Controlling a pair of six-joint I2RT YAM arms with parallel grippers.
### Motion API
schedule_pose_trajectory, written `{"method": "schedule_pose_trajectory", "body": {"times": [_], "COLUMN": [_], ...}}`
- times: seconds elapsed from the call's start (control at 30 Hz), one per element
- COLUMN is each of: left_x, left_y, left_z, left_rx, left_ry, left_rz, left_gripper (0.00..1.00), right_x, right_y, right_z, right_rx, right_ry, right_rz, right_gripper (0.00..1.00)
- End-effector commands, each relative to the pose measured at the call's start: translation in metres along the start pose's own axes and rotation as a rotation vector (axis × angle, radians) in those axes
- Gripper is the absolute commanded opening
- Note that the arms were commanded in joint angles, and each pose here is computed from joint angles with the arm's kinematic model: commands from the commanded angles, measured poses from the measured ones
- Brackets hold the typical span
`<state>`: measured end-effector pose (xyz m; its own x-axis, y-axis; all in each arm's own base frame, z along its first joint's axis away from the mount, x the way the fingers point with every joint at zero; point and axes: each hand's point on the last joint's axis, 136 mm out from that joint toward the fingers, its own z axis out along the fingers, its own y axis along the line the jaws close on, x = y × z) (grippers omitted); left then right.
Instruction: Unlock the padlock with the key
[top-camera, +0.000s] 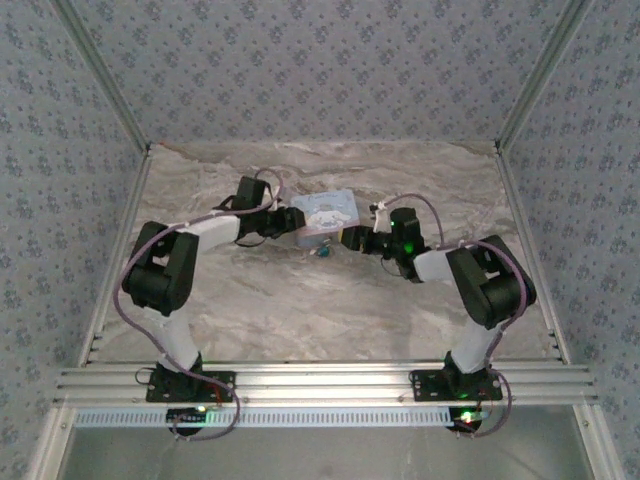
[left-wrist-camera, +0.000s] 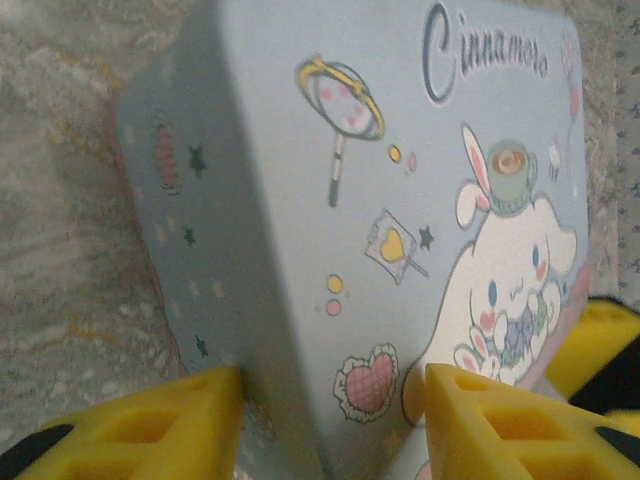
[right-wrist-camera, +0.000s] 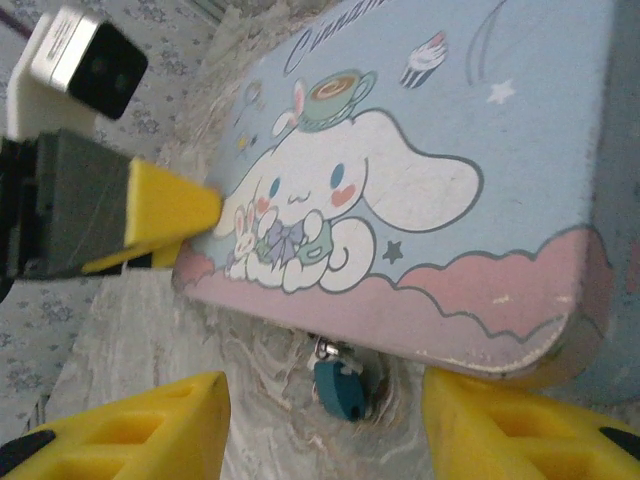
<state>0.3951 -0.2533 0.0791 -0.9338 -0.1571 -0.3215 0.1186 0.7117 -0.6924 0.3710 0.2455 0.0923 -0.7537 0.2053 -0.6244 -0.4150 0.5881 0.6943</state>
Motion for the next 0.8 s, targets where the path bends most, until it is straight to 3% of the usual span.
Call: {"method": "schedule_pose_trajectory", "body": {"times": [0.0,0.17,0.43,0.77], "left_x": [0.037,0.045,0.047,0.046], "left_y": [0.015,0.014,0.017,0.016], "left_z": [0.001,0.002,-0.001,-0.002], "left_rx": [-0.071,-0.073,-0.088,-0.088], "left_ry": [0.074,0.070,0.056,0.048], "left_rz": [-0.044,-0.055,-0.067,-0.070], "left_gripper": [0.49,0.49,0.49,0.49], "right_x": [-0.013,-0.016,0.012,0.021], "right_y": [-0.001,-0.004,-0.001,0.009], "right_z": [0.008,0.000,-0.025,0.004], "right_rx": [-0.023,-0.022,-0.044,-0.116], "right_ry": [0.008,-0.013,-0.024,-0.002], "right_rz": [-0.049,-0.074,-0.121,-0.149], "right_gripper": [0.54,0.55,0.64,0.66]}}
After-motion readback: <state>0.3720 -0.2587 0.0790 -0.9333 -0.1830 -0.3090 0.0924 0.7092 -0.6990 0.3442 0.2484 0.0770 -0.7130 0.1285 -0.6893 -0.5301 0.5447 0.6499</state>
